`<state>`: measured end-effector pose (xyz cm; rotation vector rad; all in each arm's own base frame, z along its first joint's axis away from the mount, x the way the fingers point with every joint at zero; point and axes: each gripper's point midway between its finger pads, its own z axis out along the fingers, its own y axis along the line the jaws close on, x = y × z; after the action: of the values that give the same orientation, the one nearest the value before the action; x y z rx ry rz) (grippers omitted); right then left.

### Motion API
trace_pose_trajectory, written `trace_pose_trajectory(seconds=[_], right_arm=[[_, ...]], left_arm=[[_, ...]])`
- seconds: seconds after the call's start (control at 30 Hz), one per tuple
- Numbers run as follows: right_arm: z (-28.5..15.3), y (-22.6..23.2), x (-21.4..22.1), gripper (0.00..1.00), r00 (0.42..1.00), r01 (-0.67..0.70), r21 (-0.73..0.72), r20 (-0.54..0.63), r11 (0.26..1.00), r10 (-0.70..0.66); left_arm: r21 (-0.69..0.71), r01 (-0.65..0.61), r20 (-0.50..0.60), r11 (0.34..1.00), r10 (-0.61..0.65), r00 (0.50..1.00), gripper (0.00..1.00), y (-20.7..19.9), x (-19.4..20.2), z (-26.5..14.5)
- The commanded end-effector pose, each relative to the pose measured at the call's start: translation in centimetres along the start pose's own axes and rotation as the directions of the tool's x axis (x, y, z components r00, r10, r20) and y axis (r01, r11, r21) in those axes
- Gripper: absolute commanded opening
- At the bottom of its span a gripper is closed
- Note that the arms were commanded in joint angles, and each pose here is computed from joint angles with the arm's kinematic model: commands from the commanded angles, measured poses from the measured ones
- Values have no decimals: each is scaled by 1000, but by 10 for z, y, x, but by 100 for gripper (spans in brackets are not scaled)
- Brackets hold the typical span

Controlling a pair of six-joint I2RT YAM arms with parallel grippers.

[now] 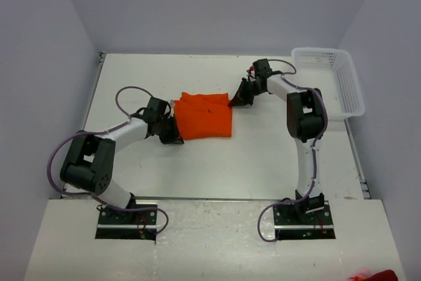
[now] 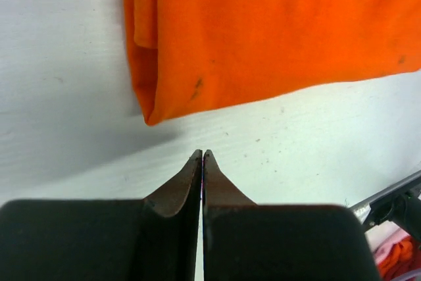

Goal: Fold and stack the t-shirts
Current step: Smooth out wrinkles on the folded tshirt

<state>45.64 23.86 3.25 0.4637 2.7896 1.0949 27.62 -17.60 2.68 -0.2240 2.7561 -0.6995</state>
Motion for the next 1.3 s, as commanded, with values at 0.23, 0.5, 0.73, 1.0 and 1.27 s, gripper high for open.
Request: trace_pose_trajectory(seconds=[0.23,0.5,0.73,1.0,1.27], right_arm=[[-122,113,61,47,878,471,-232,216,851,-427],[-162,102,117,56,851,514,-234,258,825,-457],[-171,87,132,56,831,541,-197,270,817,-486],[-165,71,139,56,830,543,-183,268,820,-490],[-155,65,139,56,837,536,-193,249,822,-488]], left_arm=[[-137,-141,350,980,181,919,36,-41,-84,-111],[70,-140,290,988,115,950,63,-20,-114,-102],[106,-116,178,988,96,979,52,3,-130,-60],[225,-69,136,972,39,990,60,7,-133,-42],[205,-20,88,979,2,996,68,27,-138,-18]])
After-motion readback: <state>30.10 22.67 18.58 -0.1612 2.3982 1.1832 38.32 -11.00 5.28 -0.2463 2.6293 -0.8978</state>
